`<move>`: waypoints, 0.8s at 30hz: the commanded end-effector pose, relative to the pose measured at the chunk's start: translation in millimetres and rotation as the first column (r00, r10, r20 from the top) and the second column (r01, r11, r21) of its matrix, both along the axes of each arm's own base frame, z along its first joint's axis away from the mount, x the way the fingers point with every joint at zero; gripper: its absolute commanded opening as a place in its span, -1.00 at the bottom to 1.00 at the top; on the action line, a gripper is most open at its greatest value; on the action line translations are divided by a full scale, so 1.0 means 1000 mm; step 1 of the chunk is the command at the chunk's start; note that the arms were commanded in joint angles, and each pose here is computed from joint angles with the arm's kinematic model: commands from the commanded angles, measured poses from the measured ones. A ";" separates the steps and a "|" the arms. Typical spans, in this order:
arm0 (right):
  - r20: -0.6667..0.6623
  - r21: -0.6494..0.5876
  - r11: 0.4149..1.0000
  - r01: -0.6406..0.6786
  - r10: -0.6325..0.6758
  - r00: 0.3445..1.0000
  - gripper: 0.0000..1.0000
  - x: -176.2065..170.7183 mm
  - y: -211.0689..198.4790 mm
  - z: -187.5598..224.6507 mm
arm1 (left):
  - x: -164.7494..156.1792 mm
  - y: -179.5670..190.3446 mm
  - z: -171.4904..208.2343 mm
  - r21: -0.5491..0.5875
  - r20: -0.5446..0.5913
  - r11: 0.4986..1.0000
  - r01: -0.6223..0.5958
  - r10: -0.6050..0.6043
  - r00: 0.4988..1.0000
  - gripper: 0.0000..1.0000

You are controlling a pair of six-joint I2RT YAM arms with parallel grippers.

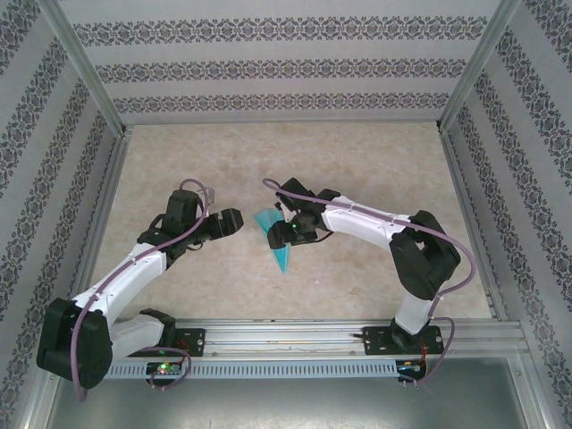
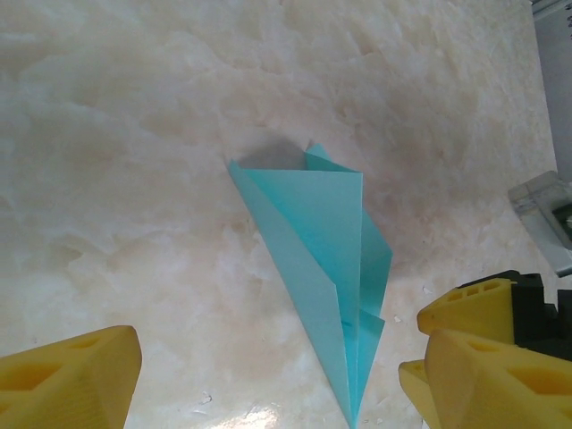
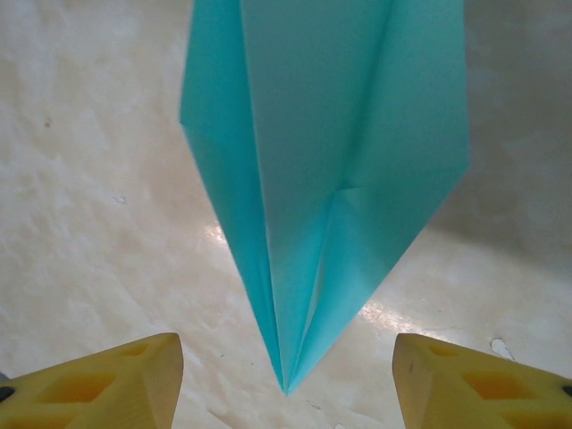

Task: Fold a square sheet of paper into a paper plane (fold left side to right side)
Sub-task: Move the paper plane to the center of the table.

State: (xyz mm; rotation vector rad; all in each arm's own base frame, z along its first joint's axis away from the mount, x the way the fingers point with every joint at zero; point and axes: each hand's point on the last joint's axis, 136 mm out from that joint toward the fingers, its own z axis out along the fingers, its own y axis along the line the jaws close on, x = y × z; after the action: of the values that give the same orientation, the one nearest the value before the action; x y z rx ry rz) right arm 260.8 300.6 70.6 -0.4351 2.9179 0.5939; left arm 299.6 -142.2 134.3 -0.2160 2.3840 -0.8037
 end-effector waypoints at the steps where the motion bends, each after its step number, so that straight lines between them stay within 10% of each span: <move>1: 0.004 -0.021 1.000 -0.007 0.008 1.000 0.27 0.004 0.004 0.003 | -0.004 0.009 -0.008 0.033 -0.011 0.999 -0.008 0.008 1.000 0.66; 24: -0.066 -0.058 0.998 -0.015 0.011 0.998 -0.02 0.008 0.014 -0.023 | -0.001 0.008 -0.009 0.033 -0.021 0.999 -0.001 0.001 1.000 0.67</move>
State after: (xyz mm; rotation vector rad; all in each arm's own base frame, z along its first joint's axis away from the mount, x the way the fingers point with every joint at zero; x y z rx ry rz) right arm 273.5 313.1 51.8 -0.4341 2.9735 0.5565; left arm 299.2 -141.5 131.7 -0.2180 2.3939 -0.7986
